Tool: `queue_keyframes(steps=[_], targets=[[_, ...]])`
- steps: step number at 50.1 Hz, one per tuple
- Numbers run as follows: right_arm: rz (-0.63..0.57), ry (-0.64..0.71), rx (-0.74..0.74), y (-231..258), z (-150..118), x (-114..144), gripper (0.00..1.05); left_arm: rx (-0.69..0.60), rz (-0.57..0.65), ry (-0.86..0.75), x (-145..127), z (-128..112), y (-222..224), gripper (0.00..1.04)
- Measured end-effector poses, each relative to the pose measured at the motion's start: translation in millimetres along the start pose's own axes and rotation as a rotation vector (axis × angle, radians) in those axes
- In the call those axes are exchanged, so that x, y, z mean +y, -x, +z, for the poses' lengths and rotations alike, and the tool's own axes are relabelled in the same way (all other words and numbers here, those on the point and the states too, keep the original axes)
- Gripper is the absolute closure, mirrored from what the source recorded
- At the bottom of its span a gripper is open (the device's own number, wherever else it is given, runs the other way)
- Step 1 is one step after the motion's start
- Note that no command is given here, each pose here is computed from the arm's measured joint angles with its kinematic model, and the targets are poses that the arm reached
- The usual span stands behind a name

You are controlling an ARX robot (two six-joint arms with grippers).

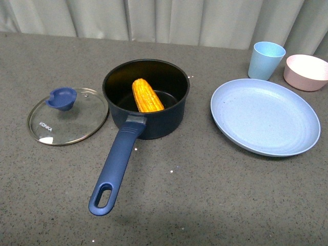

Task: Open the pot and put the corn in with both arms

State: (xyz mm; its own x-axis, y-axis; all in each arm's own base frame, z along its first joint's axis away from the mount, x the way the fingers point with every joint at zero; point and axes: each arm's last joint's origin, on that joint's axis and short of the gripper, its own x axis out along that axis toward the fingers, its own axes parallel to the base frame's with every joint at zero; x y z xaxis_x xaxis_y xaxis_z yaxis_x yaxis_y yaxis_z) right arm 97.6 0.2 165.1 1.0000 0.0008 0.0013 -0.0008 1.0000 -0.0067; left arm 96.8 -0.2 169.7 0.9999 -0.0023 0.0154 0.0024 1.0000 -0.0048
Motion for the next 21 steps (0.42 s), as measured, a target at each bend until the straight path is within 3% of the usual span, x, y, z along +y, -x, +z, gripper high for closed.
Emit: queue_keyframes(steps=[21], targets=[[0.000,0.000,0.000,0.0,0.0,0.0,0.09,0.000,0.000,0.000,0.0,0.0,0.0,0.06]])
